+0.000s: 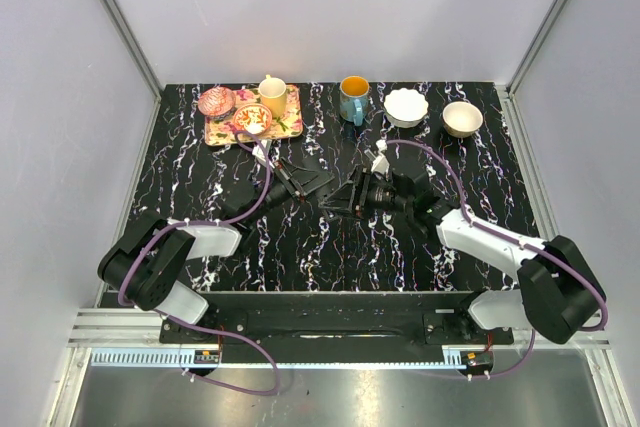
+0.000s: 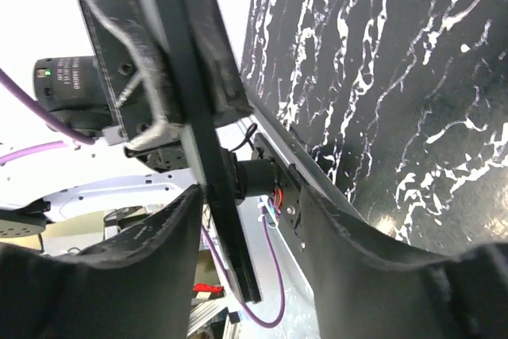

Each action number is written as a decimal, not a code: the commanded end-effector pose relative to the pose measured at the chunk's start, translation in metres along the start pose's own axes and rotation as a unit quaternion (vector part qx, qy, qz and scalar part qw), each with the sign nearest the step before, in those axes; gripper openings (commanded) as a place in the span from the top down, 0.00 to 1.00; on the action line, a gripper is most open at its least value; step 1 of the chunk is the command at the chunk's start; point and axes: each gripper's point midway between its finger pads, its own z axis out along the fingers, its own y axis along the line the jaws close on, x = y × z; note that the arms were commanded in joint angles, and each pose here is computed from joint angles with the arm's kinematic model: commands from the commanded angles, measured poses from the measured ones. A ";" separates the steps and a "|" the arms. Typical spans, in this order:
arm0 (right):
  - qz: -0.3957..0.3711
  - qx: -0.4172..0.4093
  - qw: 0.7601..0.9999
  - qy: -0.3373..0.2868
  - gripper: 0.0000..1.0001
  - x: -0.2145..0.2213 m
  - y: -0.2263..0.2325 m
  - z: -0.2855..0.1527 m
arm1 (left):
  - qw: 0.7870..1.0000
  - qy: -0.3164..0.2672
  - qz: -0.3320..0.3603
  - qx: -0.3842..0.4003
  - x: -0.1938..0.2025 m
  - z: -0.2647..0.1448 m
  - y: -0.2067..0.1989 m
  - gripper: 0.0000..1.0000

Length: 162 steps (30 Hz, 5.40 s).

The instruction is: Load the batteries into the remote control

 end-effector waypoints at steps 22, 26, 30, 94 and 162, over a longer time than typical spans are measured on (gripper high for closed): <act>-0.174 0.329 0.915 -0.156 0.12 -0.065 -0.041 -0.114 | 0.986 -0.020 0.081 0.142 -0.005 -0.019 -0.075 1.00; -0.165 0.409 0.882 -0.167 0.16 -0.074 -0.085 -0.119 | 0.988 -0.011 0.074 0.132 0.001 -0.025 -0.068 1.00; -0.175 0.373 0.899 -0.148 0.19 -0.069 -0.078 -0.106 | 0.989 -0.002 0.076 0.128 0.007 -0.033 -0.066 1.00; -0.008 0.630 0.756 -0.177 0.40 -0.176 -0.296 -0.121 | 0.992 -0.026 0.115 -0.037 0.019 -0.084 -0.007 1.00; 0.137 0.550 0.795 -0.218 0.31 -0.135 -0.178 -0.103 | 0.994 -0.034 0.090 -0.057 0.020 -0.087 0.004 1.00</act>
